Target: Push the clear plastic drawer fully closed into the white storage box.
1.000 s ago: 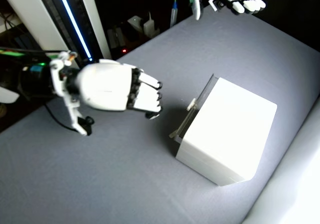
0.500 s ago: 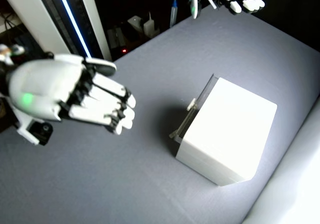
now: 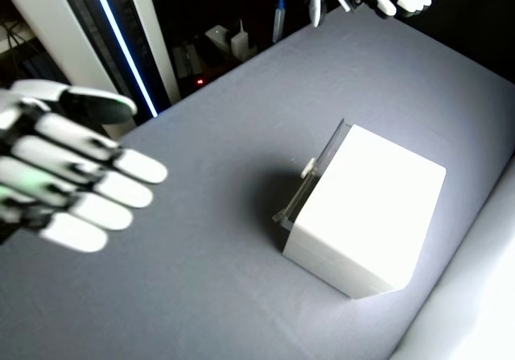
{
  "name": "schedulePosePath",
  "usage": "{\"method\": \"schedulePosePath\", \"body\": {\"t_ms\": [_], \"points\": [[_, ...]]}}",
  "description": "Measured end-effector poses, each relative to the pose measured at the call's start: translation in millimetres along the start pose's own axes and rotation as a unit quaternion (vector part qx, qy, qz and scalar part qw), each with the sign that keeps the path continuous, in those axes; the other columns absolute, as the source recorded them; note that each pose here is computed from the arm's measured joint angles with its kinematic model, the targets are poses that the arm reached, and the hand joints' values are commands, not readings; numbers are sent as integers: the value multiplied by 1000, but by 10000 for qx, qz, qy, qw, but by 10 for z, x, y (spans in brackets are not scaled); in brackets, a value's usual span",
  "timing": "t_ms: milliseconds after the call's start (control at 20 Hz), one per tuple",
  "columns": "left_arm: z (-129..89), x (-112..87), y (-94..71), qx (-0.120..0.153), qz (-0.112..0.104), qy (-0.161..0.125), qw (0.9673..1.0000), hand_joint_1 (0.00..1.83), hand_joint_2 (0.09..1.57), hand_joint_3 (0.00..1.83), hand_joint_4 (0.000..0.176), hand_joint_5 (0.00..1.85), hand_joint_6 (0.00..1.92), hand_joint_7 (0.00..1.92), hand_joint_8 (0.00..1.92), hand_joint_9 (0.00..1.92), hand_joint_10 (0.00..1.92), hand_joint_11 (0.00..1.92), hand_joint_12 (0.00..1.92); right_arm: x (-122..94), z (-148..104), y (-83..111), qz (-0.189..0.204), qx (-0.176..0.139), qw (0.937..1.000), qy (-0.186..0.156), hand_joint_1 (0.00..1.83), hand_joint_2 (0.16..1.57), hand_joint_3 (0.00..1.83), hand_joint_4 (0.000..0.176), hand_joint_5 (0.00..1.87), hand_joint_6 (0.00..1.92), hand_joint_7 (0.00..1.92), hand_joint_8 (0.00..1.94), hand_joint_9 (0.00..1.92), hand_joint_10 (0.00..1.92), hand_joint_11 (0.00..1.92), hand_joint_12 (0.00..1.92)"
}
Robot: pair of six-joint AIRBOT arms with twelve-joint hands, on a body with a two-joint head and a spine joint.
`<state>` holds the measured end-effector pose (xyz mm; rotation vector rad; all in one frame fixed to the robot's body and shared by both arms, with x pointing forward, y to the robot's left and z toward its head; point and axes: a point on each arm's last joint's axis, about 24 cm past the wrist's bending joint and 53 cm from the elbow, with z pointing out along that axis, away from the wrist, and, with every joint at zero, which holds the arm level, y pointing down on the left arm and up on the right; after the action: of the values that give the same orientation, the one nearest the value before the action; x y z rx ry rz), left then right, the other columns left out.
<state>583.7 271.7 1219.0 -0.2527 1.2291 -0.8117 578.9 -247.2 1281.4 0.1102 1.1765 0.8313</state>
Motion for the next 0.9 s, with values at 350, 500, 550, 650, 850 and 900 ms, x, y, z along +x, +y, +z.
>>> {"method": "schedulePosePath", "body": {"t_ms": [350,500,550,650,850,900], "points": [[-4,12,-9,6,-11,18,10000,0,1022,0,176,0,0,0,0,0,0,0,0,-128,-218,-176,-154,386,9988,-264,0,1115,13,176,0,0,0,0,0,0,0,0],[-4,11,-9,6,-12,15,10000,0,1038,0,176,0,0,0,0,0,0,0,0,-110,-218,-137,-135,316,9991,-237,0,1156,30,176,0,0,0,0,0,0,0,0],[-4,11,-6,1,-11,16,10000,0,1040,0,176,0,0,0,0,0,0,0,0,-113,-219,-142,-136,326,9991,-243,0,1150,25,176,0,0,0,0,0,0,0,0],[-4,12,-10,9,-12,17,10000,0,1044,0,176,0,0,0,0,0,0,0,0,-125,-221,-165,-139,377,9988,-270,0,1141,18,176,0,0,0,0,0,0,0,0],[-7,15,-5,2,-7,27,10000,0,1049,0,176,0,0,0,0,0,0,0,0,-107,-234,-181,-143,404,9988,-244,0,1146,18,176,0,0,0,0,0,0,0,0],[-9,17,-4,1,-4,33,10000,0,1048,0,176,0,0,0,0,0,0,0,0,-105,-233,-178,-142,398,9988,-240,0,1143,15,171,0,0,0,0,0,0,0,0]]}}
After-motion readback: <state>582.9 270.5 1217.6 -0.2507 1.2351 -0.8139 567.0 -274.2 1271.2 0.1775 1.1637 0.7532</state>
